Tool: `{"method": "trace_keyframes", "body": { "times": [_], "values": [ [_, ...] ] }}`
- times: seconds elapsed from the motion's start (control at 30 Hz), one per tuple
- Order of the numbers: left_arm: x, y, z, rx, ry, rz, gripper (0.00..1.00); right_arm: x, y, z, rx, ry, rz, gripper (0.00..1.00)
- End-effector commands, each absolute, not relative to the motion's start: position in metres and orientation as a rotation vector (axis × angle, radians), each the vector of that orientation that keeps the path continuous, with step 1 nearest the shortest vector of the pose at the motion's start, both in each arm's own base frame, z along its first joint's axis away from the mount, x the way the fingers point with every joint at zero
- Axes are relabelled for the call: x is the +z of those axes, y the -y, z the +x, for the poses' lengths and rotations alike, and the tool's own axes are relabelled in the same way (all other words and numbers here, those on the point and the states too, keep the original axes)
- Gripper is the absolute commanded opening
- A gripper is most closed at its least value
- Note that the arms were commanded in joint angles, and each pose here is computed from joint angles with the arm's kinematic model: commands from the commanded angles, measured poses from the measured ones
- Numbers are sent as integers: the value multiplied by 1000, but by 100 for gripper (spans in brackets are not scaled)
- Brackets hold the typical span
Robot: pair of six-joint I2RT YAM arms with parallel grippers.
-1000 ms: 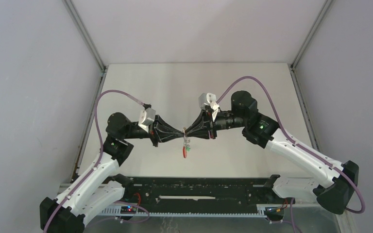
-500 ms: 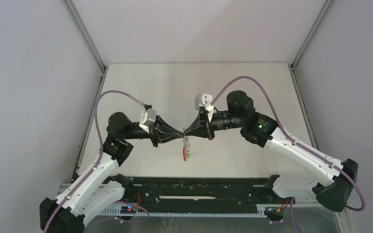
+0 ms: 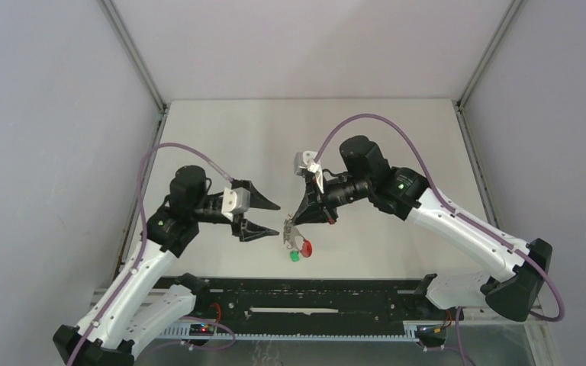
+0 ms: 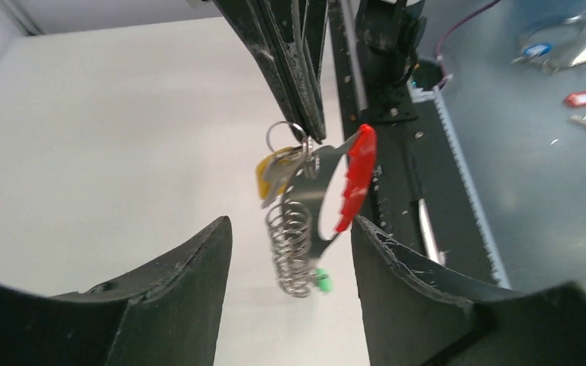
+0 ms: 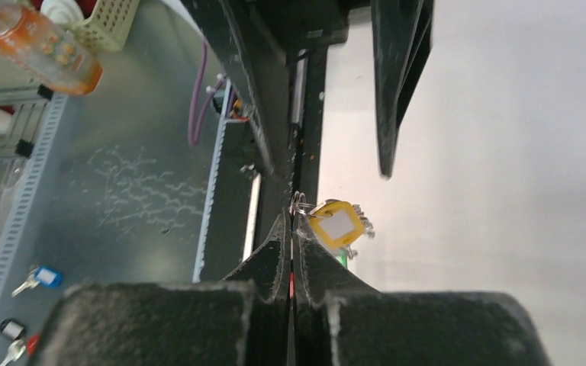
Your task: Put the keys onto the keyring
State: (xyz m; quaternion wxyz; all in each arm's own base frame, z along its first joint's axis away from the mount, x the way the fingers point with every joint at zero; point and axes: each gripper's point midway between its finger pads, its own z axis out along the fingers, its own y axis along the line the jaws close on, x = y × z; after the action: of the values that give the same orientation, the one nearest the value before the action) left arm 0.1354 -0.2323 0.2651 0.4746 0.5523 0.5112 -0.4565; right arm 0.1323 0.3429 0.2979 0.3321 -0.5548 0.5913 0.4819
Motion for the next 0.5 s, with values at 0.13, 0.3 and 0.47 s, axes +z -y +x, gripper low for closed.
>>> {"method": "trace_keyframes", "body": {
  "times": [0.13,0.3,0.47],
  "values": [
    [281,219,134,-849,-990,1545,68,305,-340,103,1363,-1565,-1617,0],
    [273,231,124,-895,-909,1615,69,303,-353,90,1435,-1553,-1695,0],
    [278,234,121,-922,-893,1615,63,299,-359,87,1453,-1562,-1739,0]
  ]
}}
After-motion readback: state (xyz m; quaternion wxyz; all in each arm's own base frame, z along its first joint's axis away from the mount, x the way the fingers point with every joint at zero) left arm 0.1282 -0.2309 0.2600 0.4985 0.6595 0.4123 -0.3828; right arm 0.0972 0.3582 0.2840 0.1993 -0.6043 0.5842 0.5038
